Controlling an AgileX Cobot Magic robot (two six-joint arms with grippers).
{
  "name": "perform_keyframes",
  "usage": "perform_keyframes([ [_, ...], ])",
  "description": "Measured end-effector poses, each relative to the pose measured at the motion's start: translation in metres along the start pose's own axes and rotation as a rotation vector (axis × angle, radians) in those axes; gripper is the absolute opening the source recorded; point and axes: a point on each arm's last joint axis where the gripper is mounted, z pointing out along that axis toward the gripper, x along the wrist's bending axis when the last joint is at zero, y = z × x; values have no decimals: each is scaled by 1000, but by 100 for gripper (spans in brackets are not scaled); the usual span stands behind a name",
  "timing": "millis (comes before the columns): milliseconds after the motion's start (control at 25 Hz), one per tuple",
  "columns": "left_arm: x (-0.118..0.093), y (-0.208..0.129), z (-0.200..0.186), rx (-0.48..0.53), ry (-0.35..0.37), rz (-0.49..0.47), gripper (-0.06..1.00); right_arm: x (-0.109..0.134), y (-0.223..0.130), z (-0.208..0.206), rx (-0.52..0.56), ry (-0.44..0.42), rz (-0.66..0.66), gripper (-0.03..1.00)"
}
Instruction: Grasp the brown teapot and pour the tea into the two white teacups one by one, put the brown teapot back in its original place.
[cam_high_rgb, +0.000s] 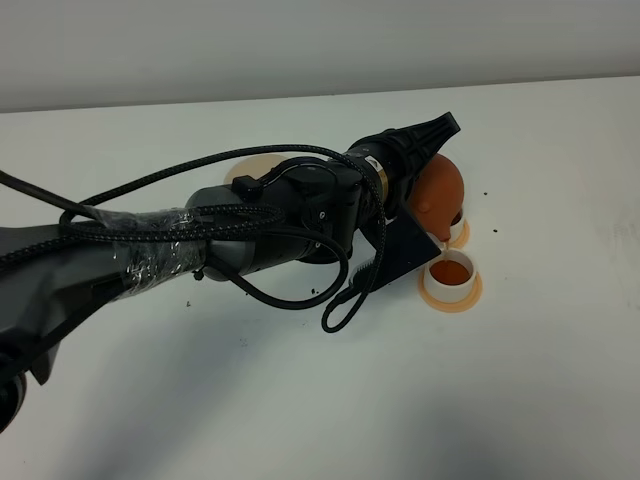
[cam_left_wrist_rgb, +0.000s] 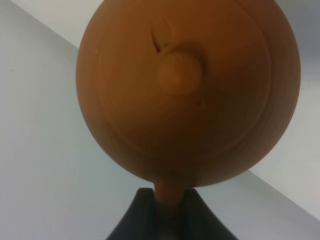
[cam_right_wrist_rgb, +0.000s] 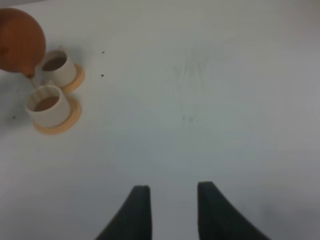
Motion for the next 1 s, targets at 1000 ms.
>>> perform_keyframes([
  [1000,2,-1,0,8,26,73,12,0,0,0,0,0,0,24],
])
